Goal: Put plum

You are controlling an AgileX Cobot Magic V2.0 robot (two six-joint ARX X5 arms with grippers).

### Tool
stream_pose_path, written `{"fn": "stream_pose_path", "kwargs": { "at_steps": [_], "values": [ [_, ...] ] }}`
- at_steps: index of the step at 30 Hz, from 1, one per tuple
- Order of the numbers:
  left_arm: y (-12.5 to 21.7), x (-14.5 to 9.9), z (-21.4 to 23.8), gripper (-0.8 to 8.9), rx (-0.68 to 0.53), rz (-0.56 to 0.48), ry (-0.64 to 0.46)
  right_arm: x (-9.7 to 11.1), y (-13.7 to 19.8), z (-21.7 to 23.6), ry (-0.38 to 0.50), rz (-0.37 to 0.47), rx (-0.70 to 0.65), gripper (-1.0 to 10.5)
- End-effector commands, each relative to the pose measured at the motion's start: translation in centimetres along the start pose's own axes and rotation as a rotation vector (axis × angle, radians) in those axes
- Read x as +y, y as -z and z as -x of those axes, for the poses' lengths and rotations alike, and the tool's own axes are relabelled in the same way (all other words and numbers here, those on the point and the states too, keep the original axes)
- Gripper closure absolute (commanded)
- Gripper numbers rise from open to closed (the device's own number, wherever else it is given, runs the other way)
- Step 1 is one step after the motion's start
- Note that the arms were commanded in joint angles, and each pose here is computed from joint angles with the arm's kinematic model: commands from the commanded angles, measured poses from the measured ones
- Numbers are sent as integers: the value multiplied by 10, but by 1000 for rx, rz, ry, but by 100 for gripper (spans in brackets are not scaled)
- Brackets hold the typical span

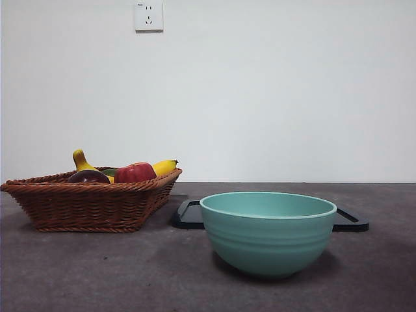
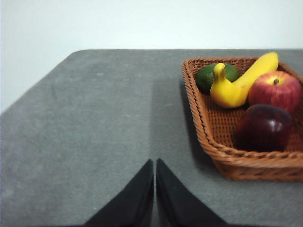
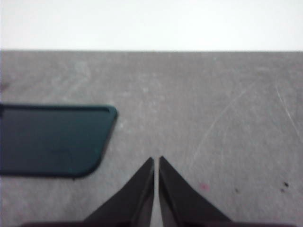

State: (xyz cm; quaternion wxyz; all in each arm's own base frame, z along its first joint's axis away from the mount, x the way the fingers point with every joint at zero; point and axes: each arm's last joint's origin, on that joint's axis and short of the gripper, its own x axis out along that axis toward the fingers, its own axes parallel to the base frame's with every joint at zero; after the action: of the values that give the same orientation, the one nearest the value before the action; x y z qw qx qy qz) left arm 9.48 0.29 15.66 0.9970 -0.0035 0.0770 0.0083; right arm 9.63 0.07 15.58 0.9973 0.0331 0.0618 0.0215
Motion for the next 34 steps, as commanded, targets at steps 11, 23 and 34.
{"fn": "stream_pose_path", "kwargs": {
  "at_steps": [11, 23, 34],
  "values": [
    [-3, 0, 2, 806, -1, 347, -4, 1, -6, 0, -39, -202, -54, 941],
    [-65, -1, 27, 805, -41, 379, 25, 7, -64, 23, -65, -263, -98, 941],
    [-126, -9, 32, 805, 155, 246, 251, 18, -142, 29, -238, -152, 129, 941]
  ]
}}
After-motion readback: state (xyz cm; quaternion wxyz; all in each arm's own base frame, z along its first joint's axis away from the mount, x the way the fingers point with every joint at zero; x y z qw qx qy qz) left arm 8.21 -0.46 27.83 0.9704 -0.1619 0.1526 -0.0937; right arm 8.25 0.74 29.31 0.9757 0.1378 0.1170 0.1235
